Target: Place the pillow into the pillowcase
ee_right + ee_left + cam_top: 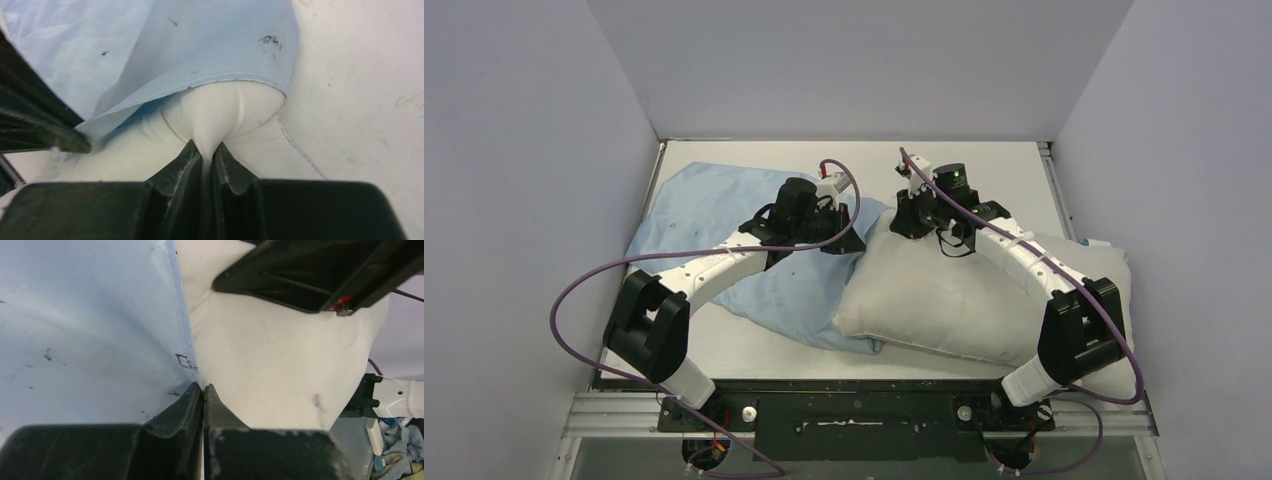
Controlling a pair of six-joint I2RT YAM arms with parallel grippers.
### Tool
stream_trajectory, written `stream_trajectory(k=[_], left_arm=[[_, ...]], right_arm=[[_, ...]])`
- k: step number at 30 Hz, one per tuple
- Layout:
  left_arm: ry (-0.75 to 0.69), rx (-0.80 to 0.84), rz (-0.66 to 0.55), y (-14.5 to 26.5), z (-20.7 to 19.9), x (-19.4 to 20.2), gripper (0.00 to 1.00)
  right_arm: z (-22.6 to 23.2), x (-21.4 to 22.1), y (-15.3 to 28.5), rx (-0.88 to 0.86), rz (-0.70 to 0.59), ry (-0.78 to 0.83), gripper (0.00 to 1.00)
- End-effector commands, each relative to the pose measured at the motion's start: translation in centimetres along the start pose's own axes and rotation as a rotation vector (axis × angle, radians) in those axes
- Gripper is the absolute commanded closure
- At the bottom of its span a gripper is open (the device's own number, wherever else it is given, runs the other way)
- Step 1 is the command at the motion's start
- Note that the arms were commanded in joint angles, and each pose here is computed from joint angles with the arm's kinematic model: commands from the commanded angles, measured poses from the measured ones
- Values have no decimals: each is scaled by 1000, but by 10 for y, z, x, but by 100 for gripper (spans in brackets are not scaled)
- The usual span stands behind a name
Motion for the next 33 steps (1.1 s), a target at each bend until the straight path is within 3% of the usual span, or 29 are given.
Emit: stream_trajectory(k=[1,9,18,26,33], left_arm=[[-52,41,-17,16,-17,-5,100],[-58,6,33,21,-9,12,100],[-9,67,-6,30,-29,-4,100],[7,82,-23,27,-30,-10,100],[25,81,-25,18,-24,-9,100]], right_arm=[[-23,-41,-5,101,-209,57,100],[-69,-58,11,266,-382,-97,100],[-83,-56,25,367,-426,-126,100],[-11,-69,54,187,-348,-52,37],[62,-34,56,43,-212,212,18]])
Point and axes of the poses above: each gripper's point midway between its finger pads, its own y axis back along the fingers, its own z axis along the line the jaws close on, x = y × z, the point moved 1 cm from there along y, back along the fingers, and after that the axes turned 14 degrees about -y, right-handed, at the moved point
